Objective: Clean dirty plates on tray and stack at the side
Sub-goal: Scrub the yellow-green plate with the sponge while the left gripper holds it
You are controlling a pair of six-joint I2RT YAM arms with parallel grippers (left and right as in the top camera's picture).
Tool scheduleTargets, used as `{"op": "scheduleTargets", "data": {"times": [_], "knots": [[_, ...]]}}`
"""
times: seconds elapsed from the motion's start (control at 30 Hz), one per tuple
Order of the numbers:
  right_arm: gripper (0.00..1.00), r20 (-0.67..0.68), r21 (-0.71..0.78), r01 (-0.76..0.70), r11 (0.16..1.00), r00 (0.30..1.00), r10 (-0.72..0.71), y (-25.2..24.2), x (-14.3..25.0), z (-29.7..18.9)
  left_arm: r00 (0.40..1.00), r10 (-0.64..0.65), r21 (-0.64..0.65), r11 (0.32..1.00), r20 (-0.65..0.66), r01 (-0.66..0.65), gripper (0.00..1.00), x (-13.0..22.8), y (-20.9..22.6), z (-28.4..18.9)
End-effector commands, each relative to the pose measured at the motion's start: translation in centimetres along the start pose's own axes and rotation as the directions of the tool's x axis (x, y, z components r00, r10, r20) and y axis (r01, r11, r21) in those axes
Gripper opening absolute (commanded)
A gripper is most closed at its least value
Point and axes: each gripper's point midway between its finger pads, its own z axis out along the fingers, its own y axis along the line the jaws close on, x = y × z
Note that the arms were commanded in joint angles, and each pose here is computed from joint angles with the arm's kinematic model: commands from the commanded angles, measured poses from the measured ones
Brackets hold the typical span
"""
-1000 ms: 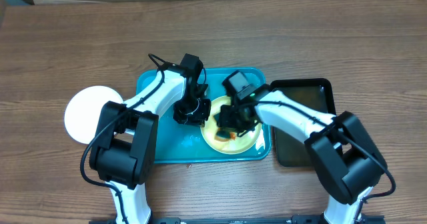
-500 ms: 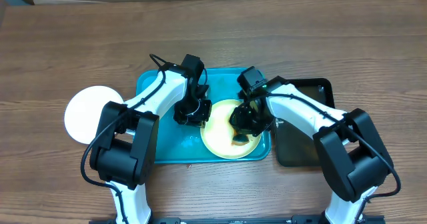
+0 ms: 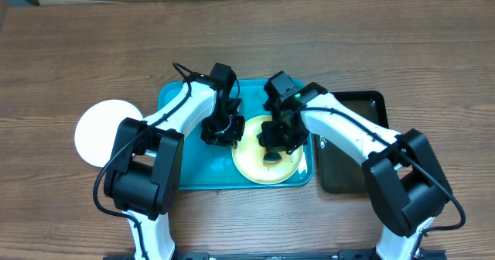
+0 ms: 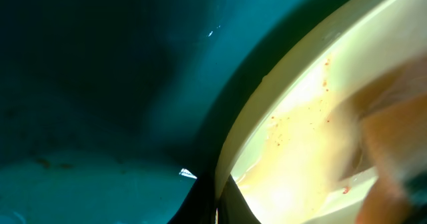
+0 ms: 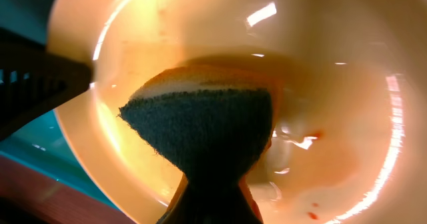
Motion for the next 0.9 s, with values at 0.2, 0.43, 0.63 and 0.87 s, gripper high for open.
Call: {"op": "scheduleTargets", "data": {"times": [0.2,0.43,0.63,0.87], "knots": [[0.04,0.001,0.086,0.002,0.996,1.000,-0.002,-0.2,2.2,3.1,1.000,-0.012,-0.044,0.999,-0.024,0.011,0.04,0.5,1.1,0.8],[0.04,0.111,0.393,-0.054,0.918,0.994,0.011,-6.5,1.1,2.2,0.999,-0.014,-0.045,0.999,-0.029,0.012,0.04,0.6,1.1,0.8],[0.05,0.219,0.444,-0.028,0.896,0.973,-0.078,-6.6,-3.5,-1.3,0.999,-0.014,-0.045,0.999,-0.029,0.013,0.04,0.7,1.1,0.8],[0.05,0.243,0.347,-0.039,0.937,0.969,-0.049,-5.7,-4.7,-1.3,0.999,-0.015,-0.047,0.999,-0.033,0.014,0.04,0.8,1.2,0.8]]}}
